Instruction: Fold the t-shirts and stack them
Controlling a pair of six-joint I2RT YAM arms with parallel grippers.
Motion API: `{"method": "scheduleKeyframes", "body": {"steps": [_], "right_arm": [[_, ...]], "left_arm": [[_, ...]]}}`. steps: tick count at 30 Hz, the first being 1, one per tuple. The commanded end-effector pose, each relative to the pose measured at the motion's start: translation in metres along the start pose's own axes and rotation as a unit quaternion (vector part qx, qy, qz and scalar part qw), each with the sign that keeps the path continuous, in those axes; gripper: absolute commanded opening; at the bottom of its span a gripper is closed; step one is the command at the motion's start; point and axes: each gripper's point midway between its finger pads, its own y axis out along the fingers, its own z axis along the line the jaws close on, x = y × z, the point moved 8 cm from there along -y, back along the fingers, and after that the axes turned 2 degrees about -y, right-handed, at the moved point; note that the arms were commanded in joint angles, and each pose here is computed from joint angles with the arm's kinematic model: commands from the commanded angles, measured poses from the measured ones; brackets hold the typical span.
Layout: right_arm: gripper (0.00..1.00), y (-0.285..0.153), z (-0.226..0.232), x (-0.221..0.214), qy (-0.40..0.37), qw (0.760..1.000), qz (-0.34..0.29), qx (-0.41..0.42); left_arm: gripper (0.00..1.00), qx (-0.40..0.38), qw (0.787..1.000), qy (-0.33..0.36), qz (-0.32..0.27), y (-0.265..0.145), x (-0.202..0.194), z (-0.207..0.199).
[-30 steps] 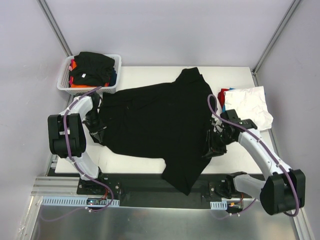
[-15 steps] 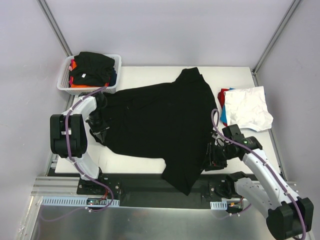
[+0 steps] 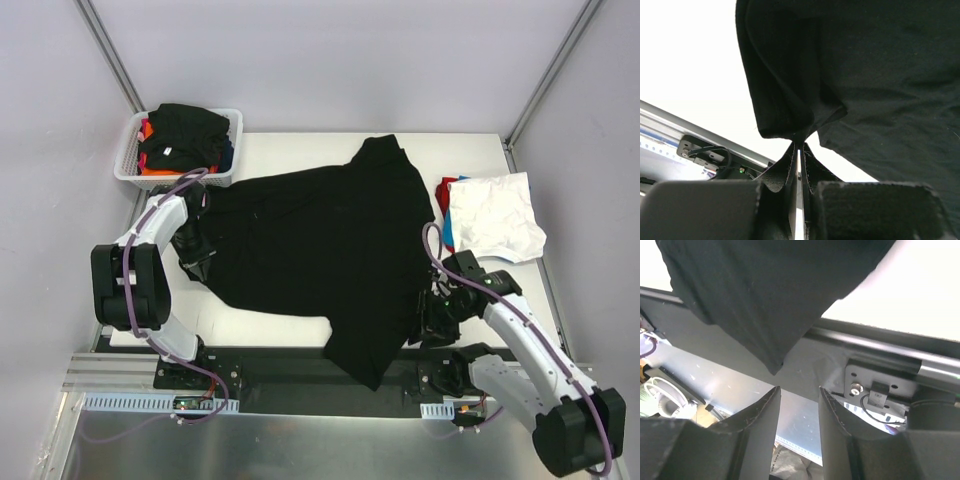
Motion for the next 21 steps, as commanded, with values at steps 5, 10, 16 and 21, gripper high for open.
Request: {"method": "scheduleKeyframes", "body": {"steps": [5, 10, 16, 21], "right_arm": [[0.35, 0.0, 0.021, 0.054, -0.005, 0.998, -0.054, 0.022], [0.01, 0.002, 0.031, 0.102, 0.01, 0.997, -0.066, 0.037], [0.01, 0.024, 0.02, 0.155, 0.07, 0.993, -0.066, 0.07], [0.01, 0.04, 0.012, 0.191, 0.081, 0.991, -0.055, 0.09]], "left_arm": [[0.0, -0.036, 0.999, -0.015, -0.03, -0.027, -0.002, 0.0], [0.0, -0.061, 0.997, -0.036, -0.032, -0.034, -0.006, -0.002], [0.0, -0.064, 0.997, -0.041, -0.031, -0.031, -0.012, 0.0], [0.0, -0.084, 0.995, -0.053, -0.025, -0.032, -0.014, -0.004]]}}
